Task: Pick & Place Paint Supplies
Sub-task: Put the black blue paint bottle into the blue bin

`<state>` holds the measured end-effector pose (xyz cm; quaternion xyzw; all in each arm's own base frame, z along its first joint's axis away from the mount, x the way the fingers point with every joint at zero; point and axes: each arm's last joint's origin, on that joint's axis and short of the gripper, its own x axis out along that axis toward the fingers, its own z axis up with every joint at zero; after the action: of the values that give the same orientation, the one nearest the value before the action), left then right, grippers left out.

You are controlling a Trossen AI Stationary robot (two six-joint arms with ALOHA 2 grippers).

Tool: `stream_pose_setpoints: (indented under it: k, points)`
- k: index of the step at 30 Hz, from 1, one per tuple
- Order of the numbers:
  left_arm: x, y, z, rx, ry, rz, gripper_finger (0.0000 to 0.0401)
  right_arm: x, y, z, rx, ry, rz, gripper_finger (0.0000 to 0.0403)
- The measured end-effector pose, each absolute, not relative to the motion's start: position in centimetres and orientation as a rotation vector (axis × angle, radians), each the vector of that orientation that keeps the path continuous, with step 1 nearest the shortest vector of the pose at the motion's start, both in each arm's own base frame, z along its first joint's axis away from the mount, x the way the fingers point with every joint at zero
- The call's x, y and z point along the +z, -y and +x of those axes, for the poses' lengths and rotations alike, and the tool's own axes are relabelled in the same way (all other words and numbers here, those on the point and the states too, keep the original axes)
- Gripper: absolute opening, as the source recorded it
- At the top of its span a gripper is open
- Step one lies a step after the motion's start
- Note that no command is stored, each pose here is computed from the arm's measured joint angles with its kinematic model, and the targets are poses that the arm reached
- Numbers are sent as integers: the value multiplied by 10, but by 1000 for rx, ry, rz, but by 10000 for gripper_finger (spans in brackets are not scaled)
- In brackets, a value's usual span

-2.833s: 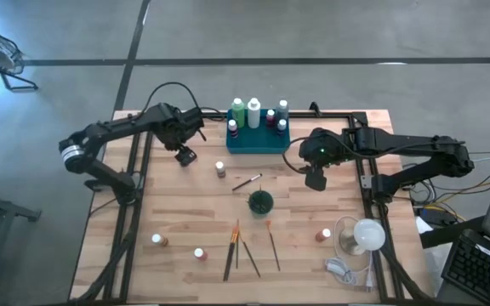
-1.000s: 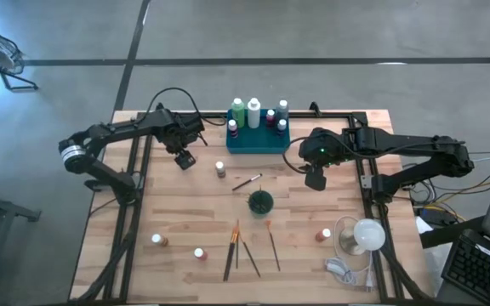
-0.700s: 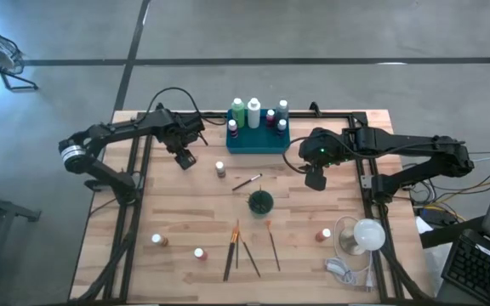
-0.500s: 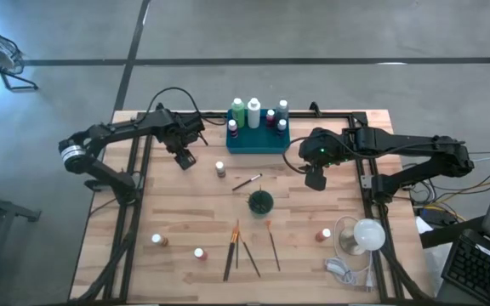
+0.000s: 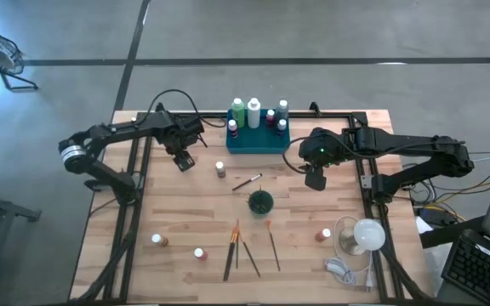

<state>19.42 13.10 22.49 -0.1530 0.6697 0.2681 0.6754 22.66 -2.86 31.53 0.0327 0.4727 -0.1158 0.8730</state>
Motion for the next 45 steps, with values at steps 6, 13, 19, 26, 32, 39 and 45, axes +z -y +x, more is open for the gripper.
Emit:
stream_pose_setpoints:
  k: [6,13,19,26,32,39,45]
  points:
    - [225,-132,195,605,-1496,-343,185,315,29,227,-243,-985,68,178]
    - [225,-132,195,608,-1495,-345,178,315,29,227,-246,-986,67,190]
    - [225,-132,195,606,-1493,-345,156,315,29,227,-246,-986,67,179]
    - [226,-132,196,604,-1489,-344,124,315,29,227,-246,-986,66,160]
    - [226,-132,196,599,-1491,-337,124,315,29,227,-246,-987,66,148]
    - [238,-135,199,588,-1475,-307,124,315,29,227,-249,-987,55,136]
    - [261,-139,206,585,-1412,-274,124,315,29,227,-259,-986,49,130]
